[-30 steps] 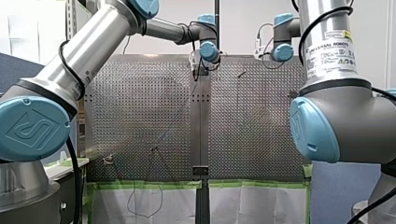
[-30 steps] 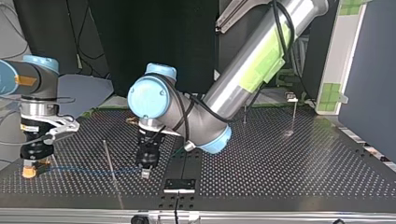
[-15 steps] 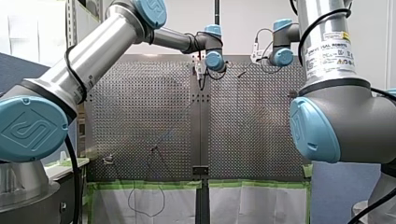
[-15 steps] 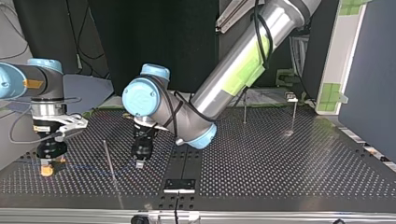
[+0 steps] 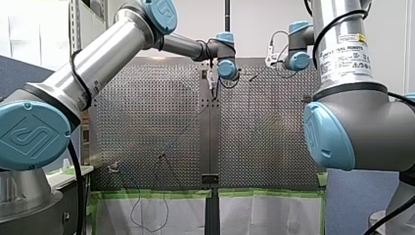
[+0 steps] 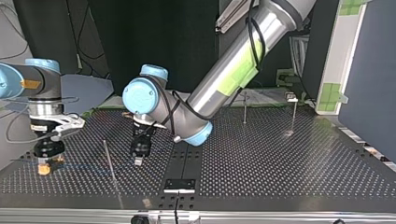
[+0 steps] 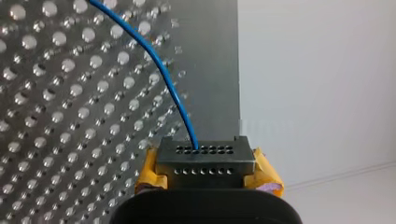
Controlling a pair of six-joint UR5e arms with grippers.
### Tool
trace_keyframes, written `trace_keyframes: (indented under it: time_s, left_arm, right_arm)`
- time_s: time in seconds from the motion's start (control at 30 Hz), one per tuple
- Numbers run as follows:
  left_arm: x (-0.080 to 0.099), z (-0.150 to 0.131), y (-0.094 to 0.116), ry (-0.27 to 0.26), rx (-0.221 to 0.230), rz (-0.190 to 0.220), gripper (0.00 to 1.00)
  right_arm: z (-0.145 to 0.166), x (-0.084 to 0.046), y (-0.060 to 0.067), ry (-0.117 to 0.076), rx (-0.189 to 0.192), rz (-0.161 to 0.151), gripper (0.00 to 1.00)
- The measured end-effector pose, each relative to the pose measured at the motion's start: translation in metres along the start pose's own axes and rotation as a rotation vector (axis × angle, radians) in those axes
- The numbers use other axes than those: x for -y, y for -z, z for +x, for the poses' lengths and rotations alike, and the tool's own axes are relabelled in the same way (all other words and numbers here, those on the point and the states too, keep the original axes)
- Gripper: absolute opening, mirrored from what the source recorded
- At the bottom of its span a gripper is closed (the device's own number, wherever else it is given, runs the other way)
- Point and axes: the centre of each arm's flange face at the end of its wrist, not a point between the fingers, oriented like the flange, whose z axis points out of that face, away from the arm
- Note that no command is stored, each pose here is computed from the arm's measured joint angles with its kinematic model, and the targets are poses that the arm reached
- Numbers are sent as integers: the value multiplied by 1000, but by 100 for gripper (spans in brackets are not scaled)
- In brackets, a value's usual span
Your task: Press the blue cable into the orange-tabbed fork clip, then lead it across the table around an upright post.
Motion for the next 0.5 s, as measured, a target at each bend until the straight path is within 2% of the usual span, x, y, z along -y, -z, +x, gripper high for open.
trace_keyframes:
  time_s: [0.2, 0.5]
  left_arm:
    - [0, 16, -3, -3, -15, 0, 0]
    - [-1, 31, -8, -3, -18, 1, 0]
  right_arm:
    - [-18, -7, 0, -5, 29, -12, 0]
    - [-51, -10, -4, -22, 78, 15, 0]
